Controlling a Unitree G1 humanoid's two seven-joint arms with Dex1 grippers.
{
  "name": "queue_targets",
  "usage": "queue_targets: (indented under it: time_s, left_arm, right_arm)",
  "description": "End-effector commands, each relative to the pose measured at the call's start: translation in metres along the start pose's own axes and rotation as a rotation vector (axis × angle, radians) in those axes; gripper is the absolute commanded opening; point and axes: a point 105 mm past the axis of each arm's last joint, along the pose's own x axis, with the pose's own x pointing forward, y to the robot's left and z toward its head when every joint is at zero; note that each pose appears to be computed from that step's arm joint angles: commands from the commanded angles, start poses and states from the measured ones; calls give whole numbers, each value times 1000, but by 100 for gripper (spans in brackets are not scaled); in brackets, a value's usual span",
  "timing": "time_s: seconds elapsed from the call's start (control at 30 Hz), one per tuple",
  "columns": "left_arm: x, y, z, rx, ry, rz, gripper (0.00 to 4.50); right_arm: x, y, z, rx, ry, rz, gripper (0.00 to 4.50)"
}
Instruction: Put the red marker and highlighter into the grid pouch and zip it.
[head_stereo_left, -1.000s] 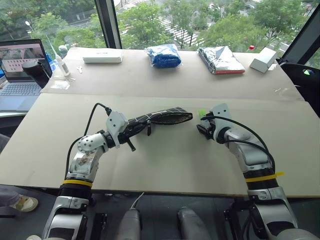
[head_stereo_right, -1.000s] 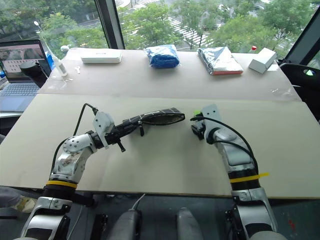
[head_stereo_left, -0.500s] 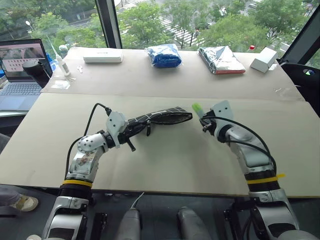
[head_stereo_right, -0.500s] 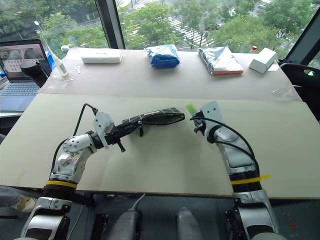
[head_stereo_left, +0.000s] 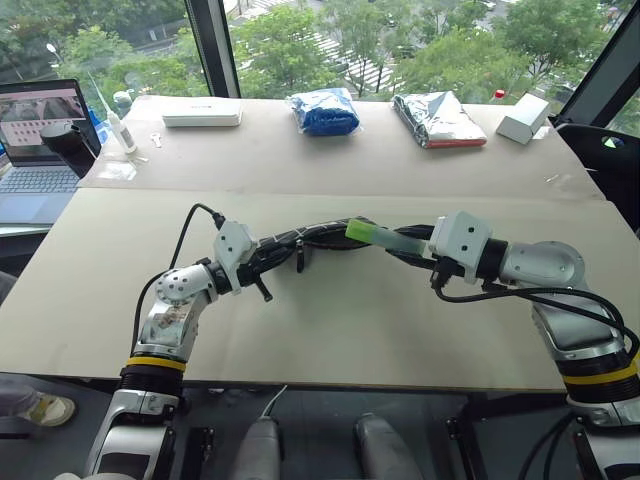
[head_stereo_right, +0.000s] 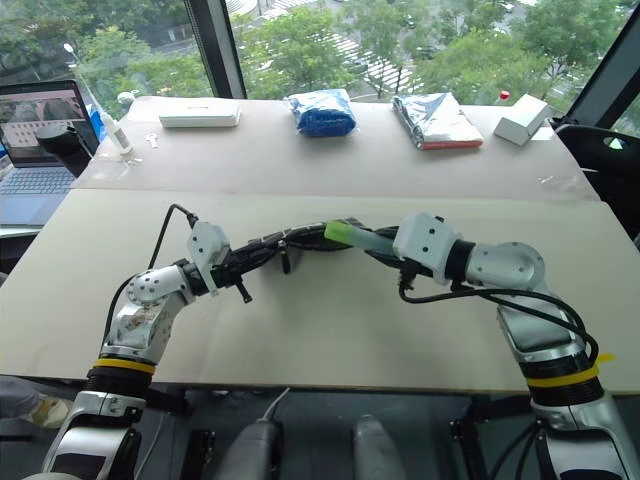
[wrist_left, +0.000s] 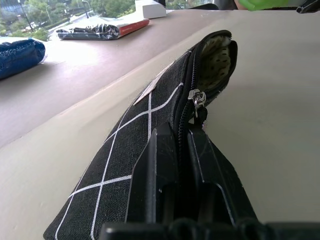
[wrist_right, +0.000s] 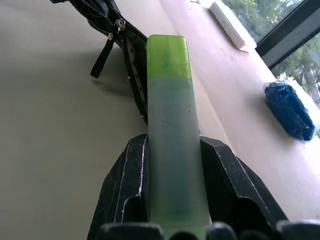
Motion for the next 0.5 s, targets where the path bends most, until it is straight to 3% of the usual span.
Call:
queue_targets:
  time_s: [0.03,0.5]
  left_arm:
    - [4,-1,11,27,-31,-16,0]
    - [9,-7,12,43,-32,-60,0]
  right_arm:
    - [6,-3,6,-71,-16,-8,106]
    - [22,-7,-13,-189,77,-1,106]
